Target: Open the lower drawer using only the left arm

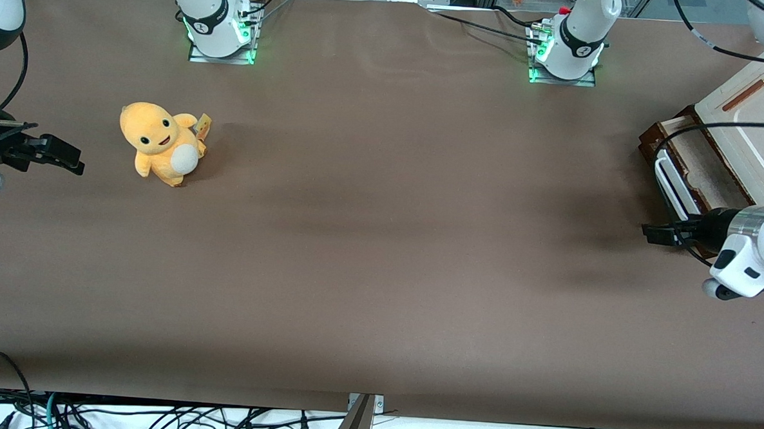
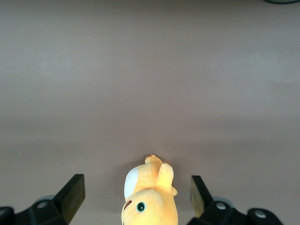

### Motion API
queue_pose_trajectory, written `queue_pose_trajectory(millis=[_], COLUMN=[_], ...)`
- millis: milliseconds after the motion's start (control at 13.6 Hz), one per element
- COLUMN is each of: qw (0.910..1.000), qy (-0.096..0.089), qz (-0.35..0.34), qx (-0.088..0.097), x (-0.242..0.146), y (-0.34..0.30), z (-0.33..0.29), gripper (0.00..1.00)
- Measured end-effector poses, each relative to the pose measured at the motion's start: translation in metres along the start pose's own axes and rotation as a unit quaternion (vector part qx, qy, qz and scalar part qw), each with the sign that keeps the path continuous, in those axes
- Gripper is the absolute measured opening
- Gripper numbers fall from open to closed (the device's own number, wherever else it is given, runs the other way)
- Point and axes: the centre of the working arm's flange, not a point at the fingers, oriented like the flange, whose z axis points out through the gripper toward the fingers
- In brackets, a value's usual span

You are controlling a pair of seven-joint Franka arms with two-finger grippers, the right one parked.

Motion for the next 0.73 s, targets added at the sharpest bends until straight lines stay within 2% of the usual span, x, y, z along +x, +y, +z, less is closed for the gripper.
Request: queue_pose_trajectory(millis=[73, 220, 367, 514, 734], qw=[0.9999, 0.9977, 0.9938, 0.9872, 0.9754], qy=[0.017, 0.066, 0.102, 0.119, 0.132], qz=[0.002, 0.007, 0.039, 0.105, 0.177], qx=[-0.004, -0.016, -0.019, -0.012, 0.003], x=[-0.002, -0.008, -0.031, -0.062, -0.099], y=[0.002, 0.003, 0.000, -0.011, -0.033], z=[-0.008, -0.029, -0.047, -0.064, -0.080], gripper=[1.00, 1.00, 1.00, 1.00, 1.00])
